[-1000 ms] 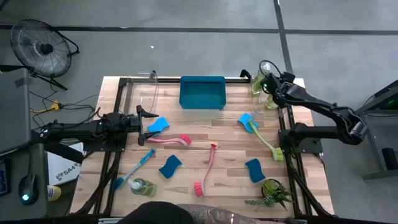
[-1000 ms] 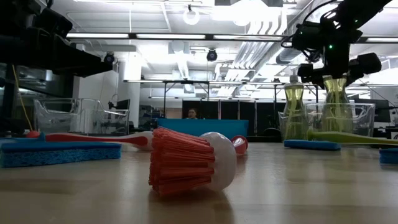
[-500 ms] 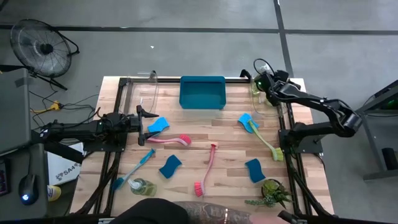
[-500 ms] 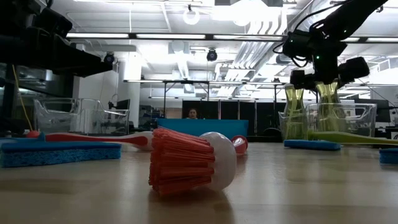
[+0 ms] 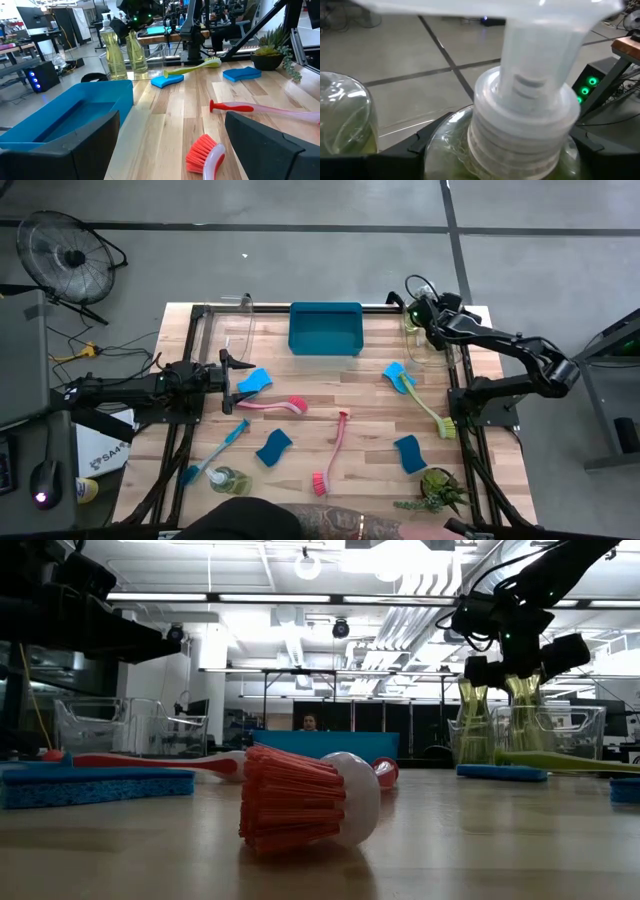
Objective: Pick & Place Kitchen Sink Supplies
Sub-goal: Put the right green dish soap into the right transparent bin, then put the green dish soap into the right transparent bin
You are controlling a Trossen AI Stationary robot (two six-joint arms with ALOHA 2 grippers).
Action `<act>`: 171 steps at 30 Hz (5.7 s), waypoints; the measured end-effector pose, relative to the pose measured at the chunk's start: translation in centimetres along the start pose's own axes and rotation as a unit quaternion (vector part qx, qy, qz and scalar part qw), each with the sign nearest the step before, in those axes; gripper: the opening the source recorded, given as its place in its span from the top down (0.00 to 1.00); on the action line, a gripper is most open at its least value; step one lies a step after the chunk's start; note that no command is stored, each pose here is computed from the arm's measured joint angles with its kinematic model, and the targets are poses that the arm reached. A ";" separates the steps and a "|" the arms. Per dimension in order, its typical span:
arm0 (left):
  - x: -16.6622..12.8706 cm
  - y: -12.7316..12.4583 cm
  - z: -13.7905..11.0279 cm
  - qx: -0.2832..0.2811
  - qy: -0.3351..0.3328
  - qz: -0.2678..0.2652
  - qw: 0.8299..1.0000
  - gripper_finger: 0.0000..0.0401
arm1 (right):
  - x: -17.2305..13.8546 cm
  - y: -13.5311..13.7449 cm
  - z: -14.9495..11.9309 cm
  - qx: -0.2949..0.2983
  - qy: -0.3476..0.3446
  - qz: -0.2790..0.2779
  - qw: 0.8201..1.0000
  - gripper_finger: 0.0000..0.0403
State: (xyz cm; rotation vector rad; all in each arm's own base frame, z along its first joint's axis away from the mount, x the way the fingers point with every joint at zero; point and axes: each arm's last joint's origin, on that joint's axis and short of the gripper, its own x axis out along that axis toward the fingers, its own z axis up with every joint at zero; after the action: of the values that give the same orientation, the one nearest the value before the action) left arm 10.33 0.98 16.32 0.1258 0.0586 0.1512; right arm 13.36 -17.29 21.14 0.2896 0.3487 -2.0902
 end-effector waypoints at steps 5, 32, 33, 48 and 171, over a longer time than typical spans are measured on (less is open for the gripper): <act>0.0 0.0 0.0 0.000 0.000 0.000 1.000 0.11 | 0.0 0.0 0.0 -0.008 0.003 0.002 1.000 0.29; 0.0 0.0 0.0 0.000 0.000 0.000 1.000 0.11 | -1.5 -1.4 1.6 -0.013 -0.016 0.031 0.999 0.16; 0.0 0.0 0.0 0.000 0.000 0.000 1.000 0.11 | -1.6 -1.5 1.7 -0.014 -0.017 0.032 0.999 0.16; 0.0 0.0 0.0 0.000 0.000 0.000 1.000 0.11 | -2.9 -4.0 3.7 0.026 -0.032 0.062 0.997 0.16; -0.8 -0.9 3.5 0.055 -0.083 -0.229 0.968 0.11 | -13.2 -10.3 -3.7 -0.046 -0.070 0.805 0.588 0.16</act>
State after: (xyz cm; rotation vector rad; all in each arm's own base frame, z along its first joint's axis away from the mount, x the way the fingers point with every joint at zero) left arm 9.90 -0.43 19.70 0.2321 -0.0713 -0.3261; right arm 11.44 -0.43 23.53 0.2063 -0.0115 -0.2381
